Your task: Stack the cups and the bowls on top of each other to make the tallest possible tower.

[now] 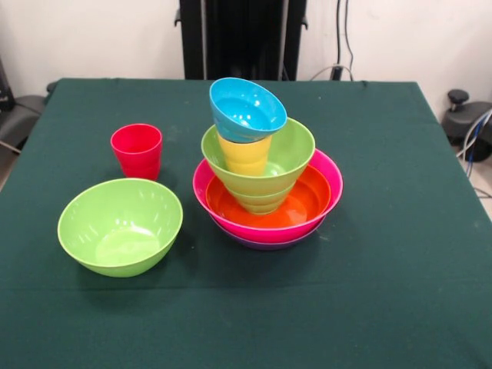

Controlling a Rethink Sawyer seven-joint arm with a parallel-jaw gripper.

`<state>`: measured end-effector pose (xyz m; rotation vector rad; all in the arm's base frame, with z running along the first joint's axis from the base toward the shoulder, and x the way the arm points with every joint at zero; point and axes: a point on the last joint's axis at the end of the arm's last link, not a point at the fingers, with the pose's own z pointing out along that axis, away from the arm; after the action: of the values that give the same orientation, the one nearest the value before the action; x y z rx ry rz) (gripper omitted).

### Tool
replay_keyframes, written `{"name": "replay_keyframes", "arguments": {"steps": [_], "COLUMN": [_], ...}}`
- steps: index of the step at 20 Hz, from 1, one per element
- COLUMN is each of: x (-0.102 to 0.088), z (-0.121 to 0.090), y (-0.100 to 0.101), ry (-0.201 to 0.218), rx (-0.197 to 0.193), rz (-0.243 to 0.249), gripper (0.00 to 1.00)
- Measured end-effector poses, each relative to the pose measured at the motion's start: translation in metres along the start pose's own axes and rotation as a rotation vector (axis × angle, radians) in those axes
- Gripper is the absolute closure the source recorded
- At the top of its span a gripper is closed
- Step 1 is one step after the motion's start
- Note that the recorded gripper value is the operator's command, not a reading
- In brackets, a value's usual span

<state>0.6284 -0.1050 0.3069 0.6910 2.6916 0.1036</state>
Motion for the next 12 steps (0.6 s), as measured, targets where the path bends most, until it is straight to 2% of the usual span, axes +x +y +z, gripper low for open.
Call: {"name": "replay_keyframes", "arguments": {"steps": [6, 12], "x": [-0.012, -0.018], "z": [-0.013, -0.006], "y": [-0.004, -0.025], "ry": [-0.027, -0.016], "rx": [-0.012, -0.022], "rz": [0.005, 0.013], "gripper": [0.00, 0.00]}}
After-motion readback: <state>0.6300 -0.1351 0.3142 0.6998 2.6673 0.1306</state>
